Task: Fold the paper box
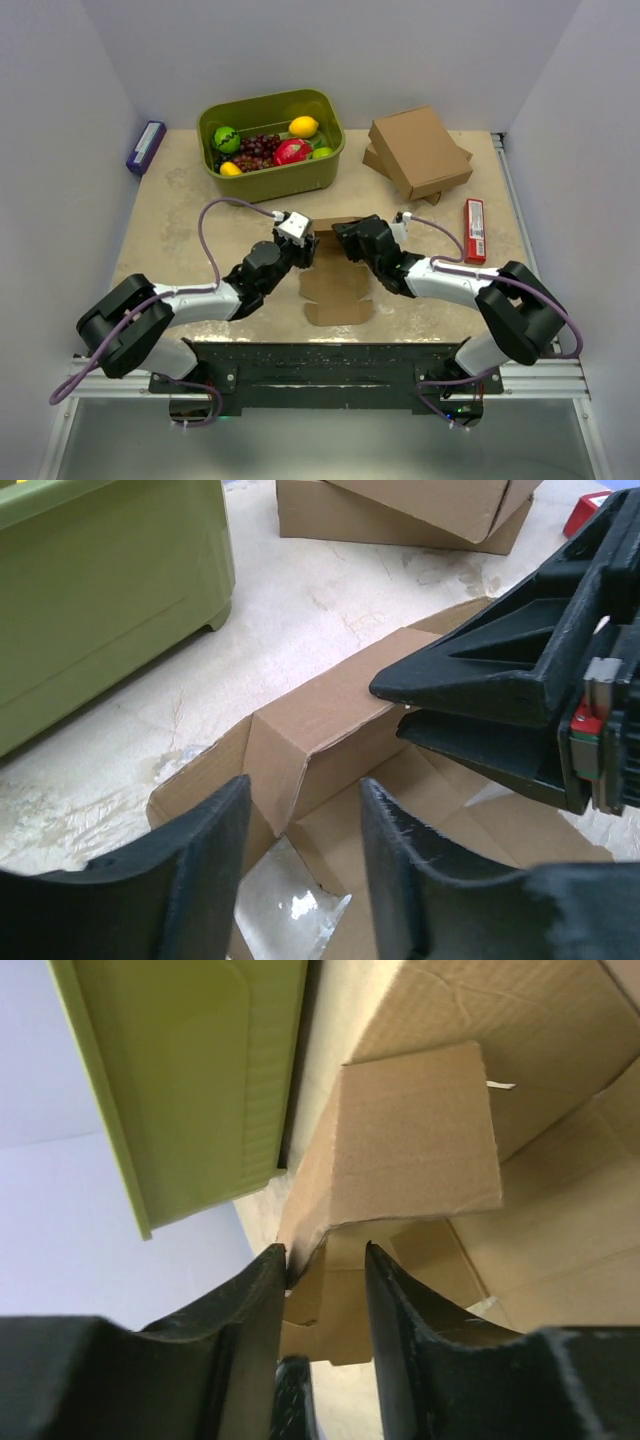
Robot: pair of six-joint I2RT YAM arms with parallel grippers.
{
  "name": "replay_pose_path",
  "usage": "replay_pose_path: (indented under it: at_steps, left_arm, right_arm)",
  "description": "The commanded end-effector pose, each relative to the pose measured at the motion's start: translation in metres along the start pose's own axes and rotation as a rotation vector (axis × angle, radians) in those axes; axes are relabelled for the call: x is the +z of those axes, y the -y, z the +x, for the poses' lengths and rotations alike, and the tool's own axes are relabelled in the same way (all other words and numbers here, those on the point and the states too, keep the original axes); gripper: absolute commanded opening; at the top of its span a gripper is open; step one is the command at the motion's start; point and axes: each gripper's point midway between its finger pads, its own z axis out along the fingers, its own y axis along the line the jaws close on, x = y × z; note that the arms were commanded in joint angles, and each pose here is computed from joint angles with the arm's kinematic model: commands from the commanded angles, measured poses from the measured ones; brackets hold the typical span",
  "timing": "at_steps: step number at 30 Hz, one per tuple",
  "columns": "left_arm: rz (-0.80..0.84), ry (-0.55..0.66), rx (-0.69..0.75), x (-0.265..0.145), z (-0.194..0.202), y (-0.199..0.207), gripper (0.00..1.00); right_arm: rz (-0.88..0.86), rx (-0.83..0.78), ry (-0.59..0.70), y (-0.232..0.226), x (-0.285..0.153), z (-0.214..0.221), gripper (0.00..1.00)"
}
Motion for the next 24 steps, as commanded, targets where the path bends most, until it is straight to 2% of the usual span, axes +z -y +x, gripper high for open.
replay_pose_path:
  at_steps: [1,3,7,13,19,23,24]
  left_arm:
    - [0.035,0.086,-0.022,-0.011,-0.027,0.005,0.57]
    - [0.056,0.099,-0.036,-0.017,-0.034,0.008,0.63]
    - [0.073,0.122,-0.069,-0.031,-0.045,0.008,0.67]
    - [-0.08,0.125,-0.158,-0.05,-0.054,-0.025,0.69]
    - [-0.235,0.092,-0.309,-0.057,-0.028,-0.084,0.71]
    - [-0.336,0.103,-0.307,-0.066,-0.012,-0.109,0.71]
    - [-0.343,0.098,-0.308,-0.066,-0.008,-0.112,0.72]
  right_arm:
    - [0.002,0.013,0.047,0.006,0.004,-0.006,0.38]
    - [0.005,0.011,0.046,0.008,0.005,-0.005,0.36]
    - [0.009,0.014,0.049,0.012,0.008,-0.005,0.34]
    - [0.01,0.016,0.06,0.015,0.008,-0.008,0.31]
    - [-0.002,0.021,0.071,0.012,0.006,-0.011,0.26]
    - [-0.01,0.02,0.071,0.009,0.004,-0.011,0.19]
    - [-0.012,0.017,0.07,0.009,0.004,-0.011,0.14]
